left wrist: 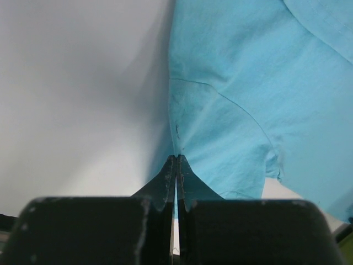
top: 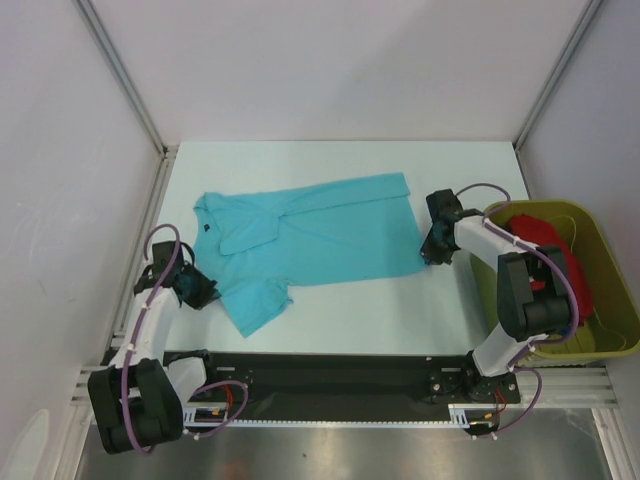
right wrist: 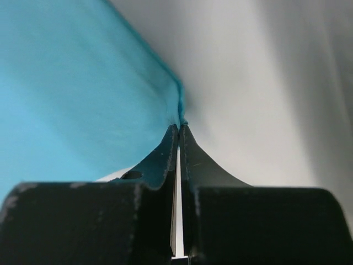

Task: Fold and stack the t-shirts
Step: Fold the tshirt

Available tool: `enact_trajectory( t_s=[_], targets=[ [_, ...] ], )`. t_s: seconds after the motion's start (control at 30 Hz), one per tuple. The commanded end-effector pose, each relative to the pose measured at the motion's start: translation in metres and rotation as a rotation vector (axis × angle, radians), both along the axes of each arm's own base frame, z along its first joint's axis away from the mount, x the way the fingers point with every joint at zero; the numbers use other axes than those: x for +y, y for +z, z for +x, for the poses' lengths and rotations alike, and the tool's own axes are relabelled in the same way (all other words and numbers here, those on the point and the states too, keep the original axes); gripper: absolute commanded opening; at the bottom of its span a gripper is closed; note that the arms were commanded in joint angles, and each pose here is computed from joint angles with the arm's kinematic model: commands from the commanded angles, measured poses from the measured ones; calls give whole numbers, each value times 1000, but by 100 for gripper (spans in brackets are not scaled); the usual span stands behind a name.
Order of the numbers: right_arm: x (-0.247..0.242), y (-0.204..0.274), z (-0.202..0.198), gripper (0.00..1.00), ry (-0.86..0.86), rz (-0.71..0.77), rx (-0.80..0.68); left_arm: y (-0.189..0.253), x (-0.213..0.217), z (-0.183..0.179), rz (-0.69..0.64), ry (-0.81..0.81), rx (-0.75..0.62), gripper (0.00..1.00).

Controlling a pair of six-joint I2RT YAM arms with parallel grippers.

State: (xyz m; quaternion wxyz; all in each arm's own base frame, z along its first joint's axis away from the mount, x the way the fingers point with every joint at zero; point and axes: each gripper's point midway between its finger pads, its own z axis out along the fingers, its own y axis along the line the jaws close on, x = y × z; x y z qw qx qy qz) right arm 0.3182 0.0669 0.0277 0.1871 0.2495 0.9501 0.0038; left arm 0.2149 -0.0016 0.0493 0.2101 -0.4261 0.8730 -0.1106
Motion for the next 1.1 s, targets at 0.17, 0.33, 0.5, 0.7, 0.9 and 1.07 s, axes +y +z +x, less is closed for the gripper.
enact_trajectory(
  t_s=[0.17, 0.33, 0.5, 0.7, 0.9, 1.07],
  targets=[
    [15, 48, 49, 0, 147, 20, -116, 43, 10, 42, 46, -64, -115, 0],
    [23, 52, 81, 0, 191, 28, -119, 68, 11, 79, 27, -73, -196, 0],
    [23, 49, 112, 0, 196, 26, -111, 69, 14, 109, -9, -54, -197, 0],
    [19, 45, 144, 0, 184, 19, -99, 78, 20, 144, -17, -49, -210, 0],
    [15, 42, 162, 0, 178, 28, -100, 80, 27, 170, -29, -24, -207, 0],
    [20, 43, 180, 0, 191, 52, -118, 84, 33, 188, -42, -7, -221, 0]
  ],
)
